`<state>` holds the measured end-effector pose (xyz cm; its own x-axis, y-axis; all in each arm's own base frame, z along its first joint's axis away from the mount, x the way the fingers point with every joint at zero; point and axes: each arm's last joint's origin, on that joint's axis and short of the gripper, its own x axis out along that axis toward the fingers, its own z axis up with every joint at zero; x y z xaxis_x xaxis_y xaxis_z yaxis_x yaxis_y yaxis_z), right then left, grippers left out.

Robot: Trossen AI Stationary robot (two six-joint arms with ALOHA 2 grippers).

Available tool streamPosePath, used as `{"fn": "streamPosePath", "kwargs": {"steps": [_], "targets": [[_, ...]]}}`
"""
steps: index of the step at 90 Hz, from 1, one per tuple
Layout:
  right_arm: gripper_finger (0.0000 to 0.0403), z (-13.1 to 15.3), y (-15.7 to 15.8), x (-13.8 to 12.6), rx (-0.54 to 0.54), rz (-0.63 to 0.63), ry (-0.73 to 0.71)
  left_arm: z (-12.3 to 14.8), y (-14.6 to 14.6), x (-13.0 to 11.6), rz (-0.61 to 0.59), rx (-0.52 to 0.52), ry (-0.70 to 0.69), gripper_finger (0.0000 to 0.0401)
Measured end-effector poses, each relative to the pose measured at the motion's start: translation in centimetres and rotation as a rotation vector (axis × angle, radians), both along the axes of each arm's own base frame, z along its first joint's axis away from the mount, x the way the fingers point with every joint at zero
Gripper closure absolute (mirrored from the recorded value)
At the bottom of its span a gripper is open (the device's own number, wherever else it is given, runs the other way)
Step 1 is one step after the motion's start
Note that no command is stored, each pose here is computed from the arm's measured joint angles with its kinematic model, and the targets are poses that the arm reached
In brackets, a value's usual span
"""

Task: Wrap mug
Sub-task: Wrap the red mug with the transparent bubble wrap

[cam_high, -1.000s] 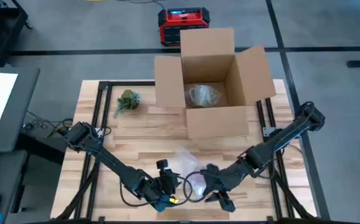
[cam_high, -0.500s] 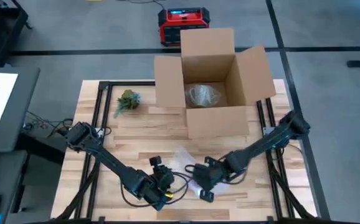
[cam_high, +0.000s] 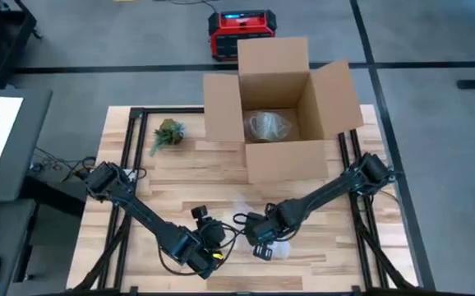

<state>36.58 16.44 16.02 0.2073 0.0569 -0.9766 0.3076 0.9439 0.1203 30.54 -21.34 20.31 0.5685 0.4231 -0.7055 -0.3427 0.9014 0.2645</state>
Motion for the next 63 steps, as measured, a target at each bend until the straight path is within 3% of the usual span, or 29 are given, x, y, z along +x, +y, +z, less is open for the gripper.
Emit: {"fn": "streamPosePath", "kwargs": {"steps": [28, 45, 53, 63], "targets": [[0.0403, 6.6, 1.6, 0.0, 0.017, 0.057, -0.133, 0.1, -0.2, 0.0, -0.005, -0.008, -0.010, 0.0269], [0.0403, 10.4, 3.0, -1.3, 0.024, 0.116, -0.237, 0.1, -0.2, 0.0, -0.005, -0.007, -0.009, 0.0269], [0.0403, 10.4, 3.7, -1.9, 0.021, 0.147, -0.237, 0.1, -0.2, 0.0, -0.005, -0.008, -0.009, 0.0269], [0.0403, 8.2, 3.7, -1.7, -0.008, 0.140, -0.163, 0.1, -0.2, 0.1, -0.005, -0.013, -0.016, 0.0269]]}}
